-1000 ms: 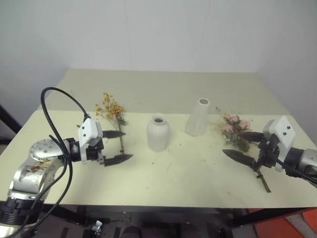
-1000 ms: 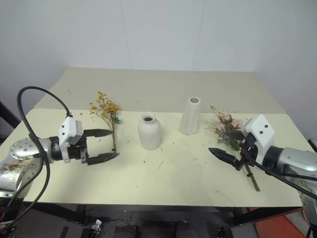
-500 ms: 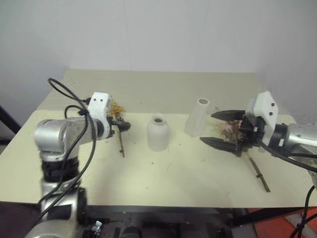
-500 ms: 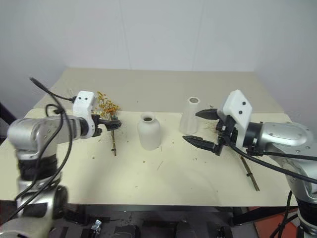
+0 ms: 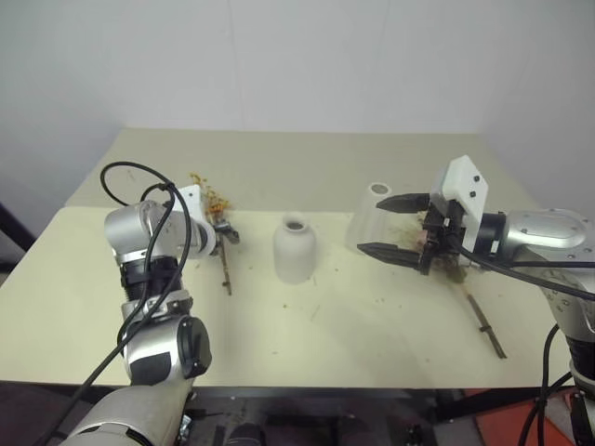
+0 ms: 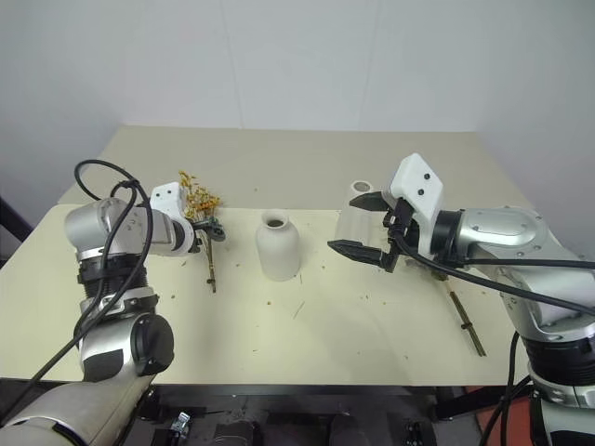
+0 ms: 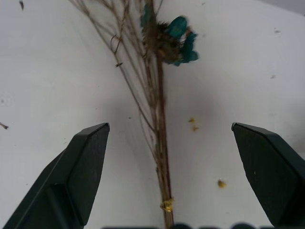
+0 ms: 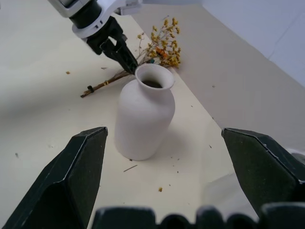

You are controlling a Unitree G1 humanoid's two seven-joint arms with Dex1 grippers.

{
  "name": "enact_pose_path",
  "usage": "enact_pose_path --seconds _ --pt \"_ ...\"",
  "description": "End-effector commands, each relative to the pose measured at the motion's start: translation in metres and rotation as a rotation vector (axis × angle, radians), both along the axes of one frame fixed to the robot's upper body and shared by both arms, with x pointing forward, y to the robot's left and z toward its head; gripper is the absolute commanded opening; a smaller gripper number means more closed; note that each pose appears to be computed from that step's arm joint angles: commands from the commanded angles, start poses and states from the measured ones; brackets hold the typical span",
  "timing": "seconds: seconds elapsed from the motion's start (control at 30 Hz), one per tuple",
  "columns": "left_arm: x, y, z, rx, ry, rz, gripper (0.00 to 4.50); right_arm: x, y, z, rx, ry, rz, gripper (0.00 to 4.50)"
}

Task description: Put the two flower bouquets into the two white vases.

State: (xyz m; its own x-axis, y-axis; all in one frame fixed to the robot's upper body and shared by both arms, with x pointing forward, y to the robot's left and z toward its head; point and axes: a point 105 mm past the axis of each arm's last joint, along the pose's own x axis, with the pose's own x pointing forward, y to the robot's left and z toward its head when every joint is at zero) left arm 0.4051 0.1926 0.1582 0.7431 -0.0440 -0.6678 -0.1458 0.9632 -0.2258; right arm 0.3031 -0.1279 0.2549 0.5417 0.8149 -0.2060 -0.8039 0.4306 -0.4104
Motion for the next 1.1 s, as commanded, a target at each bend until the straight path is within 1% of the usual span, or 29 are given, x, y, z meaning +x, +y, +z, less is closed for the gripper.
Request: enact_pose_path --seconds 0.03,0.1,0.23,0.33,0.47,0.53,0.67,0.73,0.9,0.97,1.0,1.07,1.1 --pt "0.016 -0.004 0.01 -0.019 -0.058 0.012 4.5 -0.001 0.005 0.013 0.008 -0.07 0.021 4.48" --pt "0.023 -0.011 0.009 -0.065 -0.059 0.001 4.5 -0.002 0.006 0.012 0.006 -0.067 0.026 4.48" --pt "0.029 -0.021 0.005 -0.079 -0.046 -0.031 4.5 -0.005 0.007 0.012 -0.001 -0.069 0.027 4.48" --pt "0.03 -0.024 0.002 -0.087 -0.038 -0.031 3.92 -0.006 0.006 0.012 -0.01 -0.072 0.022 4.5" --pt "0.034 -0.02 -0.001 -0.068 -0.031 0.013 2.62 -0.008 0.006 0.011 -0.017 -0.071 0.014 4.5" --pt "0.034 -0.022 -0.002 -0.098 -0.022 0.009 1.95 -0.008 0.006 0.011 -0.016 -0.071 0.012 4.5" --pt "0.036 -0.02 -0.006 -0.097 -0.012 0.027 0.61 -0.008 0.006 0.01 -0.014 -0.068 0.006 4.5" --pt "0.036 -0.02 -0.007 -0.099 -0.011 0.035 0.02 -0.008 0.007 0.01 -0.012 -0.068 0.005 4.5" --pt "0.038 -0.019 -0.009 -0.083 -0.022 0.047 0.02 -0.007 0.007 0.009 -0.004 -0.065 0.002 4.5" --pt "0.042 -0.016 -0.004 -0.067 -0.071 0.07 0.02 -0.007 0.007 0.008 0.0 -0.062 0.0 4.5" --pt "0.045 -0.013 0.005 -0.067 -0.127 0.087 0.02 -0.007 0.006 0.008 0.002 -0.061 -0.001 4.5" --pt "0.055 -0.005 0.032 -0.049 -0.351 0.155 0.02 -0.008 0.005 0.008 0.005 -0.061 -0.006 4.5" --pt "0.056 -0.002 0.047 -0.025 -0.462 0.185 0.02 -0.008 0.005 0.008 0.007 -0.061 -0.007 4.5"
